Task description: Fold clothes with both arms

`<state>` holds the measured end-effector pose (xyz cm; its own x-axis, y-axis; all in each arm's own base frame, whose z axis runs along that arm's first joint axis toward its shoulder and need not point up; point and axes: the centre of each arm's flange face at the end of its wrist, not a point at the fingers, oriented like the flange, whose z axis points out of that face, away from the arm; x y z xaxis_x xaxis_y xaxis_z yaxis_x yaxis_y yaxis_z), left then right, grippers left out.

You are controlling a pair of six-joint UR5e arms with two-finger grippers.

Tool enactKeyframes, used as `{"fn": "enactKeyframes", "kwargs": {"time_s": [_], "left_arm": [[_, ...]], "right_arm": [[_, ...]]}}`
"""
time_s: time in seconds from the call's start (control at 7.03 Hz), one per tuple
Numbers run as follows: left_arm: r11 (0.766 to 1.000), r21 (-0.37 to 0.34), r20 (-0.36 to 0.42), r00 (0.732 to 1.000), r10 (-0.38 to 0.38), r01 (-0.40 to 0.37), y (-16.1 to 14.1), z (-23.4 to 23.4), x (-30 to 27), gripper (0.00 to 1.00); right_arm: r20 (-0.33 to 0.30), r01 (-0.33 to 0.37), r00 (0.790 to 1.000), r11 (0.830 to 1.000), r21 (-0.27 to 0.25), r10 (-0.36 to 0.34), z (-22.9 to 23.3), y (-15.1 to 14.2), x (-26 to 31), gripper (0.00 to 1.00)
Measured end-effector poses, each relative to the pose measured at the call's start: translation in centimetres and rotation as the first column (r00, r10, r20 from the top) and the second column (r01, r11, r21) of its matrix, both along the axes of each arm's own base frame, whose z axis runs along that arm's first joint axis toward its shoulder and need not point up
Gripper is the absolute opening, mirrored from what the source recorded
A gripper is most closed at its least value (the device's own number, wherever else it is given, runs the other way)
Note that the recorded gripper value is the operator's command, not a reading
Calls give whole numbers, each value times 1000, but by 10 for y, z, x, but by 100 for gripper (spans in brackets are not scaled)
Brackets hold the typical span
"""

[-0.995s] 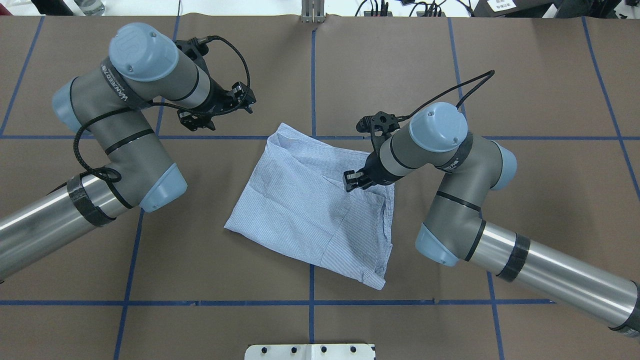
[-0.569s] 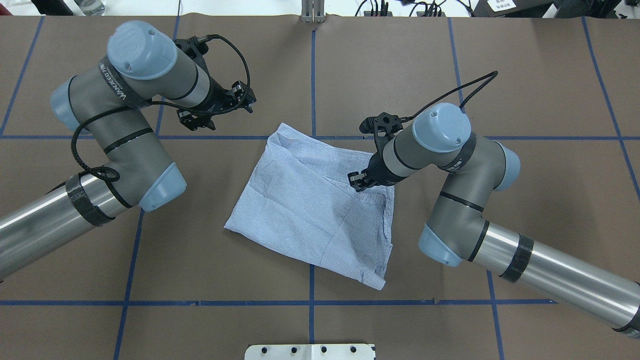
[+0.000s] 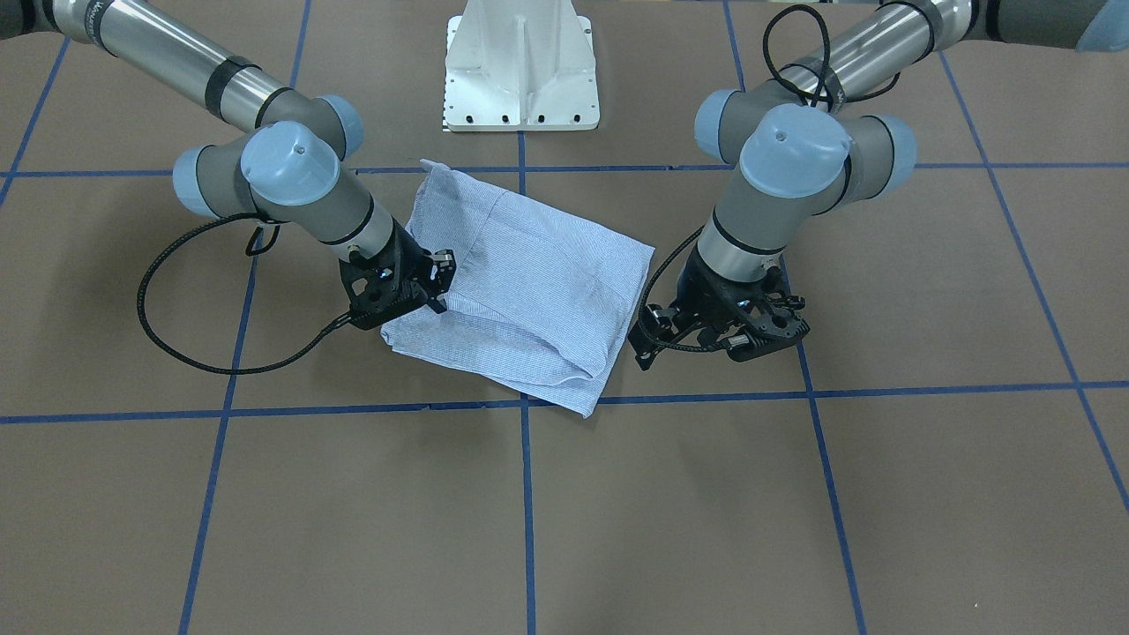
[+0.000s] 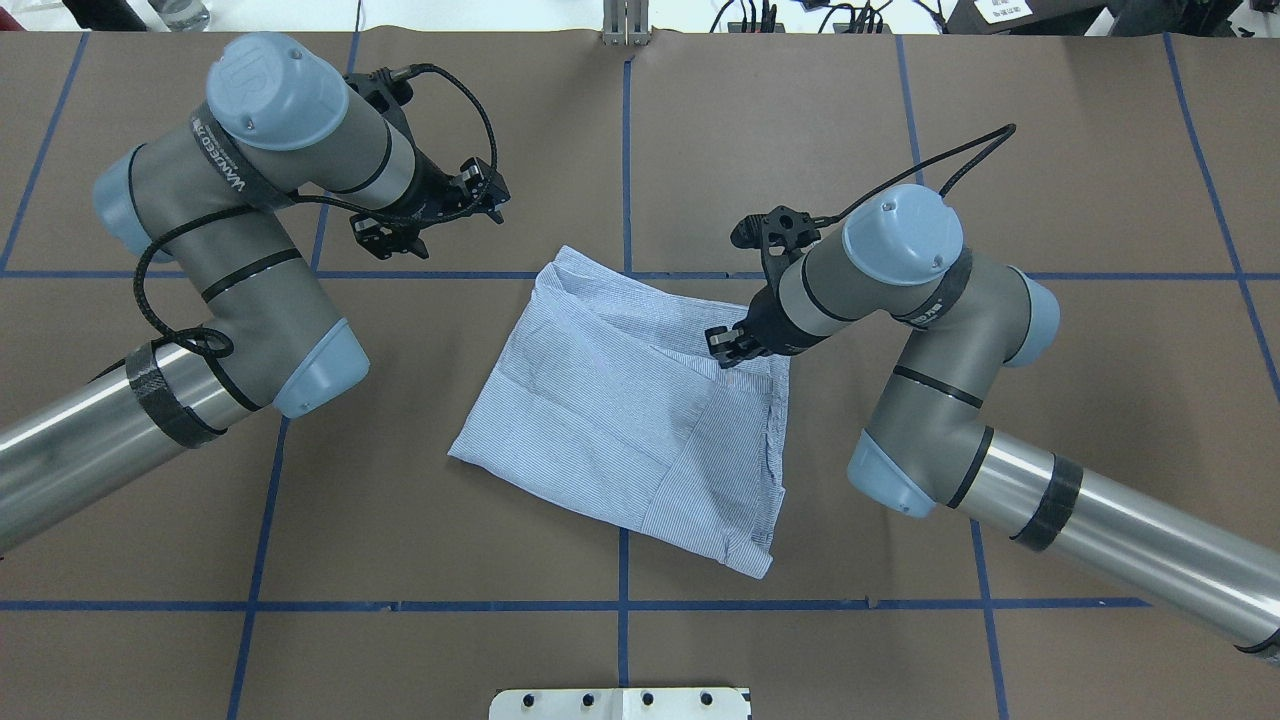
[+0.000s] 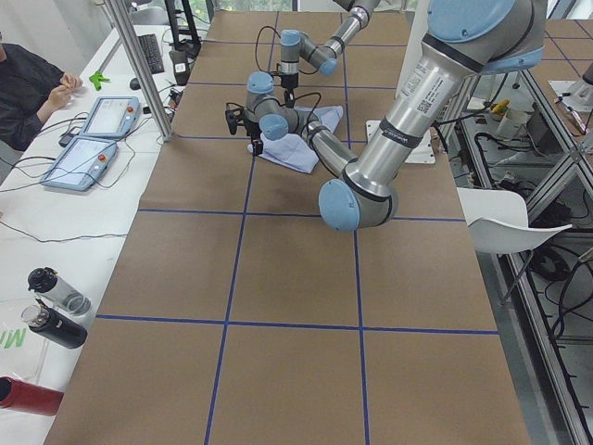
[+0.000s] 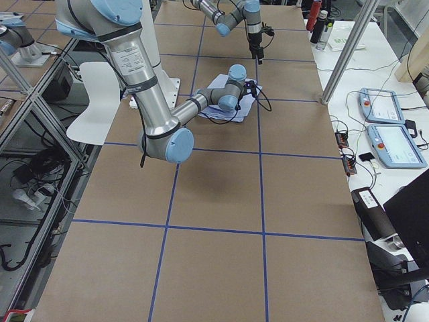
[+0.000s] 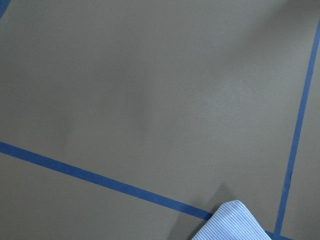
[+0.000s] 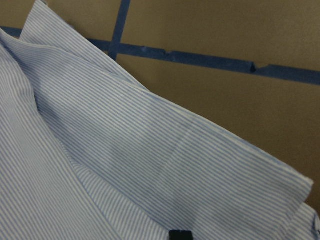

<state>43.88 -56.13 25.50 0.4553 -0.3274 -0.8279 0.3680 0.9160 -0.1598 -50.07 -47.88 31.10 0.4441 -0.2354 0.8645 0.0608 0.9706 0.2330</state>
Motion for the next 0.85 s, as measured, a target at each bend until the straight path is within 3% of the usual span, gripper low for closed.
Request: {"fn": "enactKeyframes", "kwargs": {"time_s": [0.28, 0.43, 0.57, 0.85], "left_arm": [[1000, 0, -1, 1000, 1, -1, 0, -1, 0, 99], [1000, 0, -2, 1000, 0, 0, 0, -2, 0, 99], [1000, 0, -2, 1000, -2, 2, -1, -2, -1, 99], [1000, 5, -6, 1000, -6, 6, -1, -4, -5, 99]], "right_arm": [[-12, -34, 999, 999, -18, 34, 8, -24, 21, 0], [-25, -43, 999, 999, -25, 43, 14, -29, 21, 24], [-31, -47, 998, 999, -27, 46, 16, -30, 20, 99], [-32, -63, 998, 998, -31, 62, 17, -38, 27, 100]]}}
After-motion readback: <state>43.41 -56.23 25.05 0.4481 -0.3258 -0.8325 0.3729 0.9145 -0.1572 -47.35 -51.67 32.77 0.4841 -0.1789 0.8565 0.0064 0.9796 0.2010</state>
